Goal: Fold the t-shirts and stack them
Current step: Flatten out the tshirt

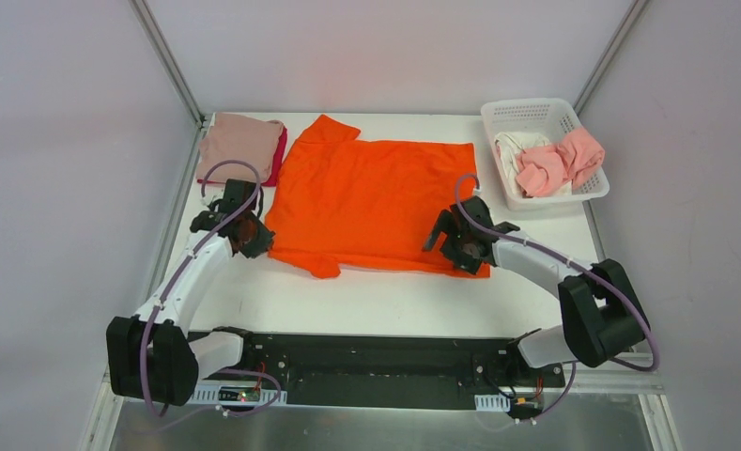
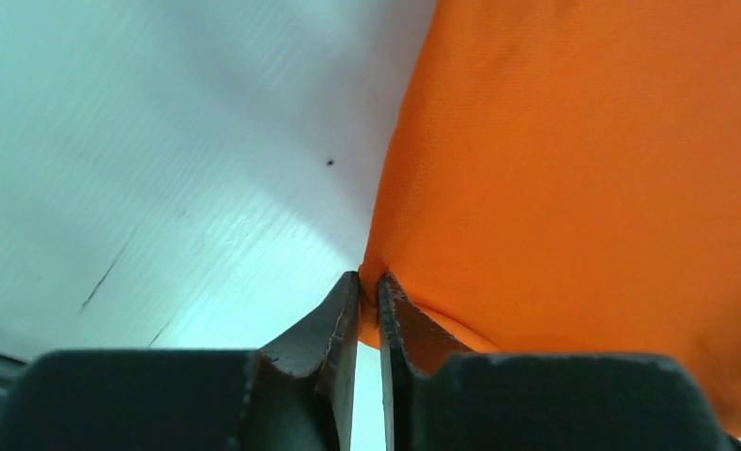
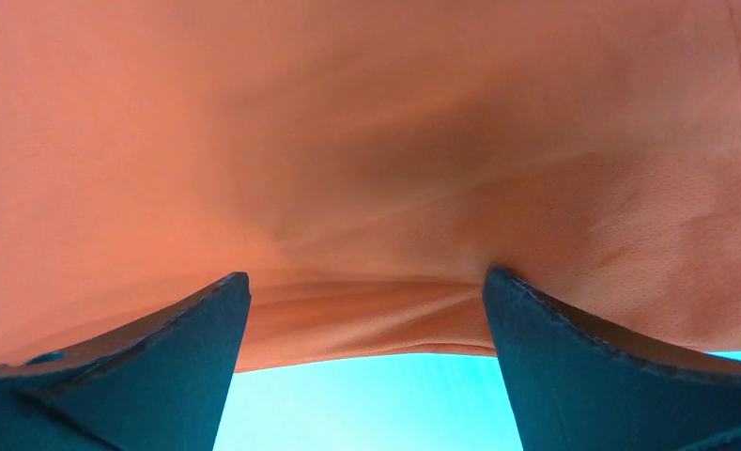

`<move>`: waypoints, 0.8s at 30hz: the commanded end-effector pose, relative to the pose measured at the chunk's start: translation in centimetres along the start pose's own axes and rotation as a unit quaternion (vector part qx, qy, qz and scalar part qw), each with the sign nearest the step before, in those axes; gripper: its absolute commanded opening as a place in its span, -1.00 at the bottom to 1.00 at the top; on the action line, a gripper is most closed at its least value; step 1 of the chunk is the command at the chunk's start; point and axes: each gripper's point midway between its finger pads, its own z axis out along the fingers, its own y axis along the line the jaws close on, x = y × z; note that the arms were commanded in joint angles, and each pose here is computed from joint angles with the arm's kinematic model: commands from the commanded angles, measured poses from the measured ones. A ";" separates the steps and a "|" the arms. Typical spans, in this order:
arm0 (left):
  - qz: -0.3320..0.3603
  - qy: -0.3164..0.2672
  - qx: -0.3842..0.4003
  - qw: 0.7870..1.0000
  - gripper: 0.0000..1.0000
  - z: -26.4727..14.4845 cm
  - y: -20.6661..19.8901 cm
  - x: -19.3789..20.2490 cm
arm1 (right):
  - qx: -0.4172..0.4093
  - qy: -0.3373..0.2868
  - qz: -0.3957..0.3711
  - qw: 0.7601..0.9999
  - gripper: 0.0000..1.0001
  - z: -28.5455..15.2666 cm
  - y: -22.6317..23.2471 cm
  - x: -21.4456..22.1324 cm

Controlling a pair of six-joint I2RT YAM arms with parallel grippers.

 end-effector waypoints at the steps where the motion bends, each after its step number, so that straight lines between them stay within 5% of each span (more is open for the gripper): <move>1: 0.013 0.029 -0.111 0.993 -0.58 0.7 4.3 1.5 | 0.111 0.066 -0.006 0.992 0.99 -2.2 -5.9 3.9; 6: 0.027 0.039 -0.136 0.990 0.46 1.2 4.6 1.4 | 0.075 0.063 -0.017 0.995 0.99 -4.0 -4.7 3.5; 12: 0.017 0.010 -0.058 0.998 0.93 -1.5 3.0 1.5 | -0.012 -0.010 -0.050 0.999 0.99 -6.9 -1.2 0.9; 16: 0.001 0.011 -0.009 1.000 0.98 -2.9 3.3 3.0 | -0.110 -0.046 -0.158 0.980 0.99 -9.5 3.4 2.0; 20: -0.027 0.008 0.027 0.999 0.98 -3.6 3.7 4.3 | -0.224 -0.034 -0.309 0.924 0.99 -11.3 9.5 7.8; 24: -0.044 -0.001 0.034 0.998 0.98 -3.6 4.4 4.8 | -0.254 -0.007 -0.397 0.882 0.96 -10.5 14.4 13.4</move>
